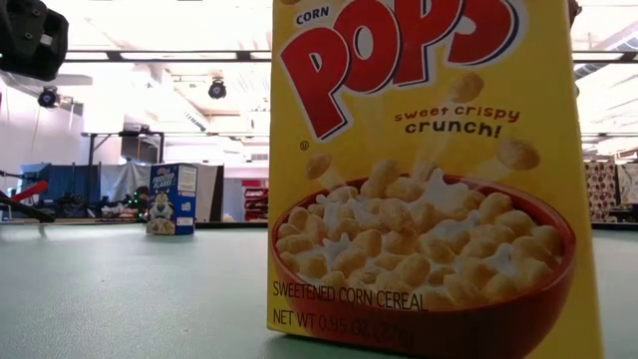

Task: Stack cereal on shelf
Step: Put the right yellow cereal box onto the shelf

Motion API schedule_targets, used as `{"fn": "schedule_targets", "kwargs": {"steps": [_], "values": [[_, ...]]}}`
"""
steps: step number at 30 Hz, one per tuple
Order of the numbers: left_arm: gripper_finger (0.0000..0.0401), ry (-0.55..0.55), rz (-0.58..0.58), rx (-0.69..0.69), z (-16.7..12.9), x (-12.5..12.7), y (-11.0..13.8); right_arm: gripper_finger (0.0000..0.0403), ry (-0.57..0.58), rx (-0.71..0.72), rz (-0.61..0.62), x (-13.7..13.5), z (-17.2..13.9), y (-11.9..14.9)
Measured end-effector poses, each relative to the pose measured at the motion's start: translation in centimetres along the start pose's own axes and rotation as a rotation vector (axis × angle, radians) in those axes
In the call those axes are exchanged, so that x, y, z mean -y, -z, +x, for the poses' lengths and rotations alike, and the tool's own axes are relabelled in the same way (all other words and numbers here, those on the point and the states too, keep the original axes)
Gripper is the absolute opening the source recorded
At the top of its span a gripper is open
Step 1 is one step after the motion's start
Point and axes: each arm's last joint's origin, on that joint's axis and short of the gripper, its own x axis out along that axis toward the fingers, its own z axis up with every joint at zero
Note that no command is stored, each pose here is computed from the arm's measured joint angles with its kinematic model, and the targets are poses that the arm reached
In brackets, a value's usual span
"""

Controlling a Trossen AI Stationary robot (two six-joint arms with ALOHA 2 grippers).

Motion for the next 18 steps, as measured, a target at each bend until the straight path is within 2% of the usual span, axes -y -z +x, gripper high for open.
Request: {"fn": "schedule_targets", "kwargs": {"steps": [9, 18], "values": [[0.0398, 0.000, 0.000, 0.000, 0.00, 0.00, 0.00, 0.0155, -0.009, 0.001, -0.019, -0.28, -0.63, 0.30], [0.0398, 0.000, 0.000, 0.000, 0.00, 0.00, 0.00, 0.0251, -0.014, 0.000, -0.057, -0.36, -0.78, 0.38]]}}
